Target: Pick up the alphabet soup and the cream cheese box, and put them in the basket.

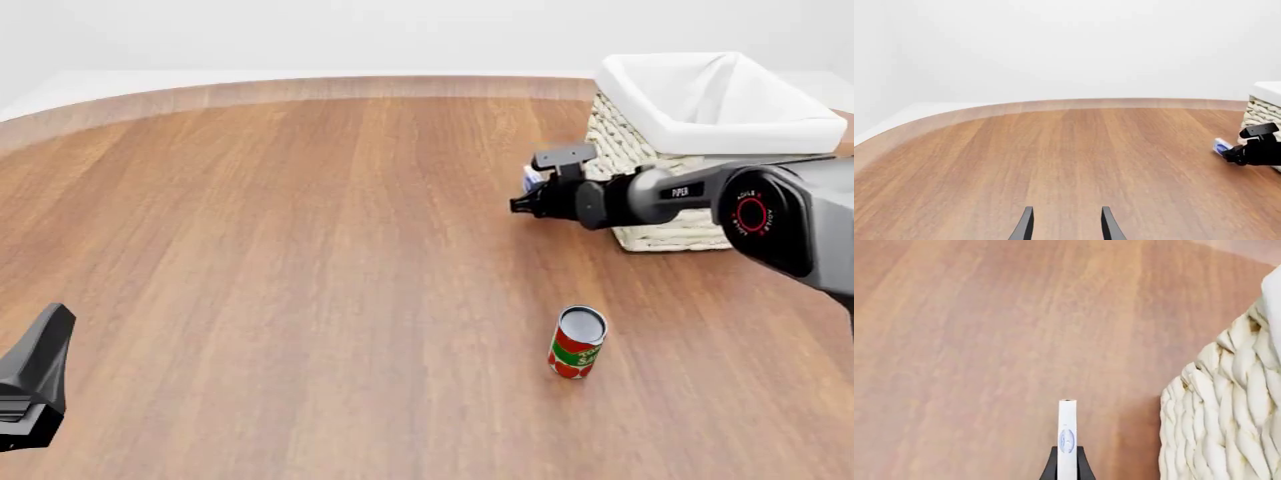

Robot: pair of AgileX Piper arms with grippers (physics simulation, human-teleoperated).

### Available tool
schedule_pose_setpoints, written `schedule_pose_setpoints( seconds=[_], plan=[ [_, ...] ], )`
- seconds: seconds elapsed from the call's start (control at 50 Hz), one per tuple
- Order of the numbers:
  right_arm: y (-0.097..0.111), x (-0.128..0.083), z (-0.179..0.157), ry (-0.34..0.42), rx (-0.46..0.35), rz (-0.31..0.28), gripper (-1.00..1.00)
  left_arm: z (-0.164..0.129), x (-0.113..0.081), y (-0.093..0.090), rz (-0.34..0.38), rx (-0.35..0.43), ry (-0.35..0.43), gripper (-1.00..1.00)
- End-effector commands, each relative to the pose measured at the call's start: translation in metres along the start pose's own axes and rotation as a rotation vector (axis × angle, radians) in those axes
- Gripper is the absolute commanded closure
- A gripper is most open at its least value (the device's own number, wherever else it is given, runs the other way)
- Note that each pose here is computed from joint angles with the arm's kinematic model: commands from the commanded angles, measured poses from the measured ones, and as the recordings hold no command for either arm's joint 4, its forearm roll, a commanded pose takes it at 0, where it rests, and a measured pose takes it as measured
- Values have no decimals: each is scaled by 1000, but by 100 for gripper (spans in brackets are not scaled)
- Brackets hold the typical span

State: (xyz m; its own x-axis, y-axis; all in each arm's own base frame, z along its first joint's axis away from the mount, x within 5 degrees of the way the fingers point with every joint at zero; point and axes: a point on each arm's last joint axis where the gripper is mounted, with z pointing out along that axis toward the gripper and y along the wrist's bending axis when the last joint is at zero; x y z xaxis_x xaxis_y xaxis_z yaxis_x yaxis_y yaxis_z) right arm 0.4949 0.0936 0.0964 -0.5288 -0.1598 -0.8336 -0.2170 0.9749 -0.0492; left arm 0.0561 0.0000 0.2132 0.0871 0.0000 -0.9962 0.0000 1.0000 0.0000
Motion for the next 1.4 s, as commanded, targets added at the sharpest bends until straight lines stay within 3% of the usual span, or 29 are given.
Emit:
schedule_pose_setpoints(
  seconds=[0.02, 0.76, 1.4],
  plan=[
    [0, -13, -23, -47, 1, 8, 100, 0, 0, 0, 0, 0, 0, -100],
    [25, -42, -101, -179, -47, -1, 100, 0, 0, 0, 0, 0, 0, -100],
    [35, -58, -164, -279, -68, -62, 100, 0, 0, 0, 0, 0, 0, -100]
  ],
)
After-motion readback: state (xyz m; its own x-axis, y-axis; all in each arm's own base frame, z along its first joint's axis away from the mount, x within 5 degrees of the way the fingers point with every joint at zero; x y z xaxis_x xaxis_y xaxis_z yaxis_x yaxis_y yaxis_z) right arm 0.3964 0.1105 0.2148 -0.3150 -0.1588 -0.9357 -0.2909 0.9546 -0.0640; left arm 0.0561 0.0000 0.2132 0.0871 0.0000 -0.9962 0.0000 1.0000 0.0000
